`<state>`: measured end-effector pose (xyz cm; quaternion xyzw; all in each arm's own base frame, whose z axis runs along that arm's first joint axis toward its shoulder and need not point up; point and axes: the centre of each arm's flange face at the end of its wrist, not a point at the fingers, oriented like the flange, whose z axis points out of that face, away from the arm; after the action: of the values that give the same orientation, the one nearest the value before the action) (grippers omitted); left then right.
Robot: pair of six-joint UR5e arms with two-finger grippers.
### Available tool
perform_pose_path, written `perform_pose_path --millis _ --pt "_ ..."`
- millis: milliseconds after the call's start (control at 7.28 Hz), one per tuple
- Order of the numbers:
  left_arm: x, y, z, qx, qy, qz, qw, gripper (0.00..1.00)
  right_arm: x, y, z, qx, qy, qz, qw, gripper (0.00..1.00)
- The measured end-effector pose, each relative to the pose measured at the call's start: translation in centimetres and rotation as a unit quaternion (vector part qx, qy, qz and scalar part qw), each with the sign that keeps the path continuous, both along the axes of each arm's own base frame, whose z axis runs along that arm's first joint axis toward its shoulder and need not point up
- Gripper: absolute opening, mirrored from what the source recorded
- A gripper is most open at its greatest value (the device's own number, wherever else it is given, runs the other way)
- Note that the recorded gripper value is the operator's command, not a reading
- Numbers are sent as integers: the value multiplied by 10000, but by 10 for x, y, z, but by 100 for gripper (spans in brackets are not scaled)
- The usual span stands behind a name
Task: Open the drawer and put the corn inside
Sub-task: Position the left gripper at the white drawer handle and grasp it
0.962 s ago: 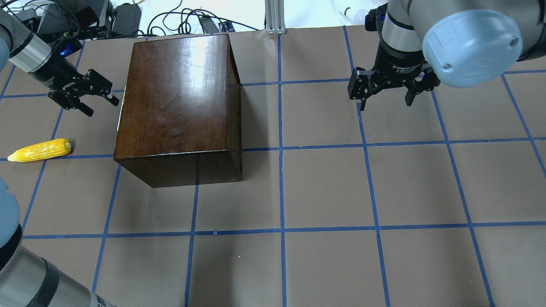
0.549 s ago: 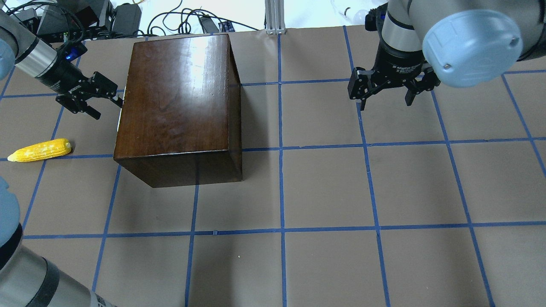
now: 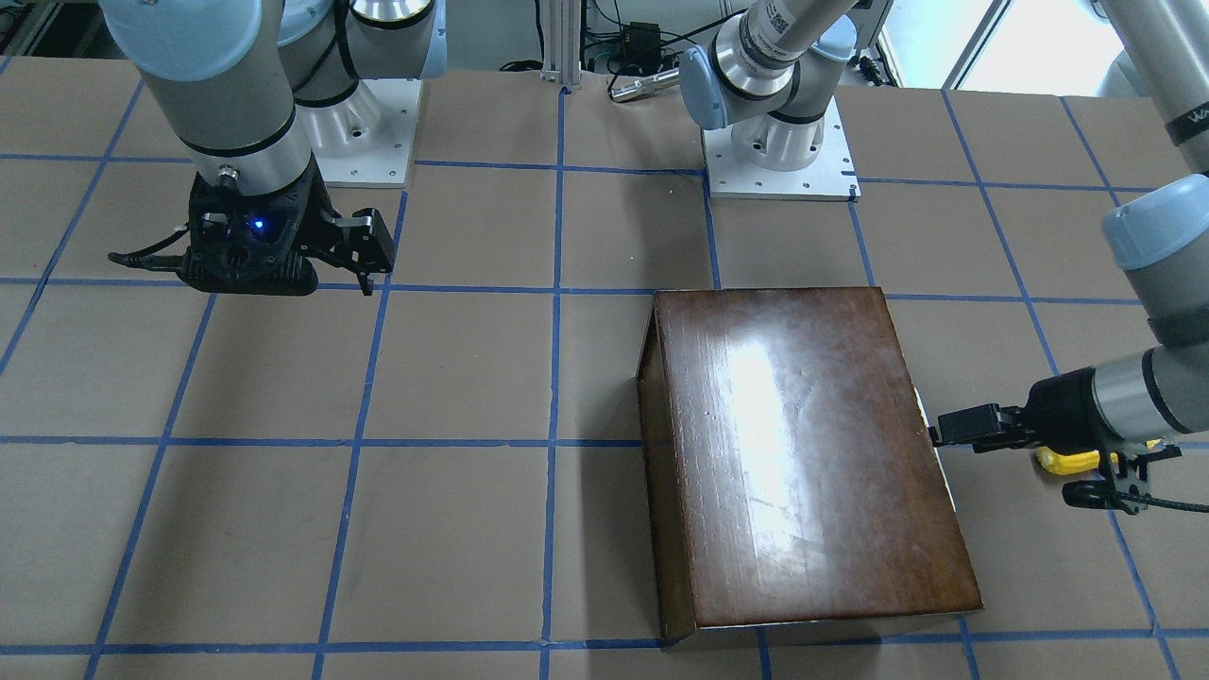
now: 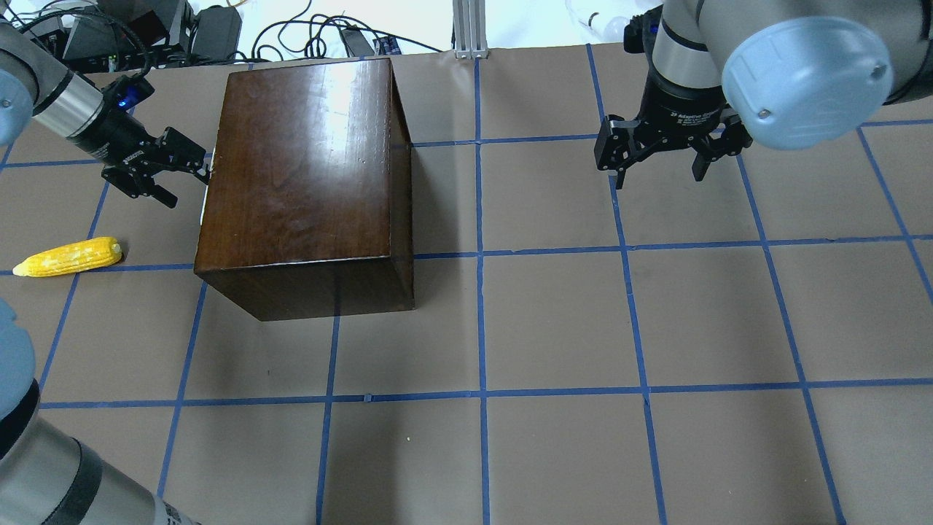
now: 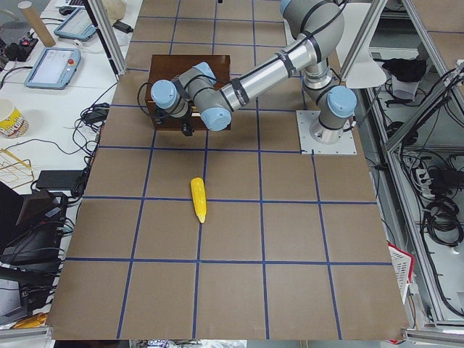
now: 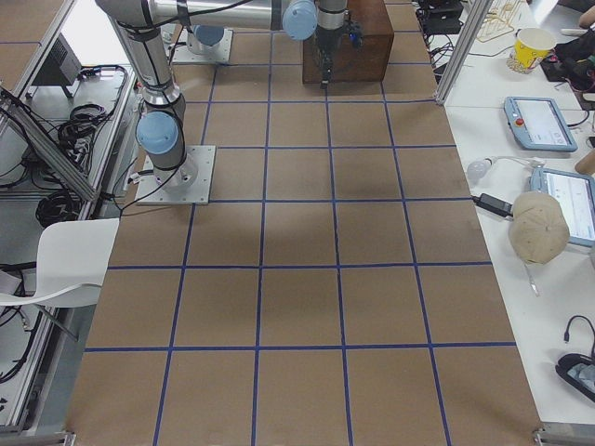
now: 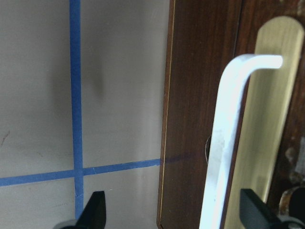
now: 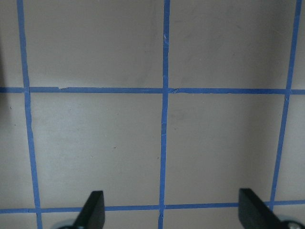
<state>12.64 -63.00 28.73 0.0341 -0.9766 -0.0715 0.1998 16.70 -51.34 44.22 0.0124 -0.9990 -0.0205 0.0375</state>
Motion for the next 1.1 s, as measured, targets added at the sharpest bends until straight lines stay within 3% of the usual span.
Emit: perform_pose_path --millis 1099 --pt "1 -1 -13 -13 48 -176 9998 100 0 0 0 -1 0 0 10000 100"
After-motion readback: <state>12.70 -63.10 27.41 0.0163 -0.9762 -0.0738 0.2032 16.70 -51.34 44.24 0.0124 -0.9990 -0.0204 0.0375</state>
